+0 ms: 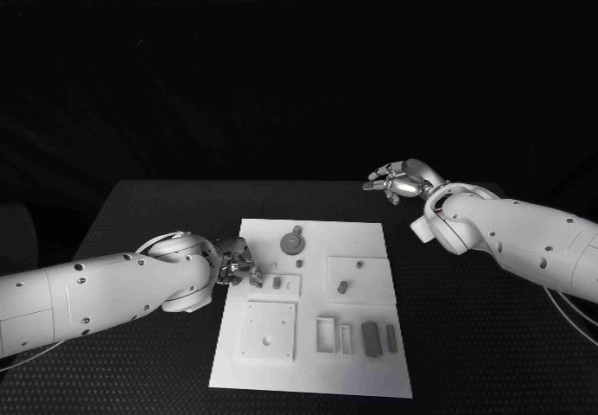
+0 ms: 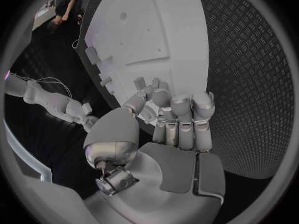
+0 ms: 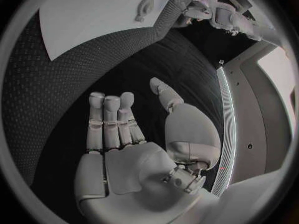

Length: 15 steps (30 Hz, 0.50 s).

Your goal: Assemble the parts on the task board

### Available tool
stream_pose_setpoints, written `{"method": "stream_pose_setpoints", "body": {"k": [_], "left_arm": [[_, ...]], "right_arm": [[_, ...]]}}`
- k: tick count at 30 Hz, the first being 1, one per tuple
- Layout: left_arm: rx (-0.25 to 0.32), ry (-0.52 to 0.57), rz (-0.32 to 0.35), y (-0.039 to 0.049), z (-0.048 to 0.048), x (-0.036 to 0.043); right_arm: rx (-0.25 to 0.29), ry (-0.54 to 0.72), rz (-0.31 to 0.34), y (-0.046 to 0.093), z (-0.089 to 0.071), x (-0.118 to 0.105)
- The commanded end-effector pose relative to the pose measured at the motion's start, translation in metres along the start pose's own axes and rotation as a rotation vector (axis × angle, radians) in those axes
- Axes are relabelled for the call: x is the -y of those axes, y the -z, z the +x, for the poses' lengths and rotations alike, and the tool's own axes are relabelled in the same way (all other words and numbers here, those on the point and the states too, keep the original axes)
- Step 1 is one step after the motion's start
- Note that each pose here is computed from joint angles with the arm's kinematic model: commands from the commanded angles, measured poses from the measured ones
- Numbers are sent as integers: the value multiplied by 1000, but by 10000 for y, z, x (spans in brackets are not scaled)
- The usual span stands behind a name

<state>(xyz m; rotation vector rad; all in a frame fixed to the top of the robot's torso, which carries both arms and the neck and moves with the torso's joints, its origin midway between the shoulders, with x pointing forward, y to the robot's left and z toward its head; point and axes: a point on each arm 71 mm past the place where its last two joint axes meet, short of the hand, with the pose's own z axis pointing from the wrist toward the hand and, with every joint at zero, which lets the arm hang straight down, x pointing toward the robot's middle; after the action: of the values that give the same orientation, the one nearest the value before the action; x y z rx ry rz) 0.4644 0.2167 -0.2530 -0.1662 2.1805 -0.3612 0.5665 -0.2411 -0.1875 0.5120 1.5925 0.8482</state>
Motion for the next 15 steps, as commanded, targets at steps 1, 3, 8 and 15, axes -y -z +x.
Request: {"method": "stream_pose_setpoints", "body": {"k": [1,3,8,15], "left_arm": [[-26,-32,6,-1,56,18],[-22,-41,7,-1,54,19],[-17,-42,3,-3,48,13],[-11,-40,4,-10,47,30]], "right_arm": [[-15,-3,-10,3,13,-9],[-15,-3,-10,2,14,-9],[-15,-3,-10,2,13,-9],[-15,-3,-11,3,16,-11]]}}
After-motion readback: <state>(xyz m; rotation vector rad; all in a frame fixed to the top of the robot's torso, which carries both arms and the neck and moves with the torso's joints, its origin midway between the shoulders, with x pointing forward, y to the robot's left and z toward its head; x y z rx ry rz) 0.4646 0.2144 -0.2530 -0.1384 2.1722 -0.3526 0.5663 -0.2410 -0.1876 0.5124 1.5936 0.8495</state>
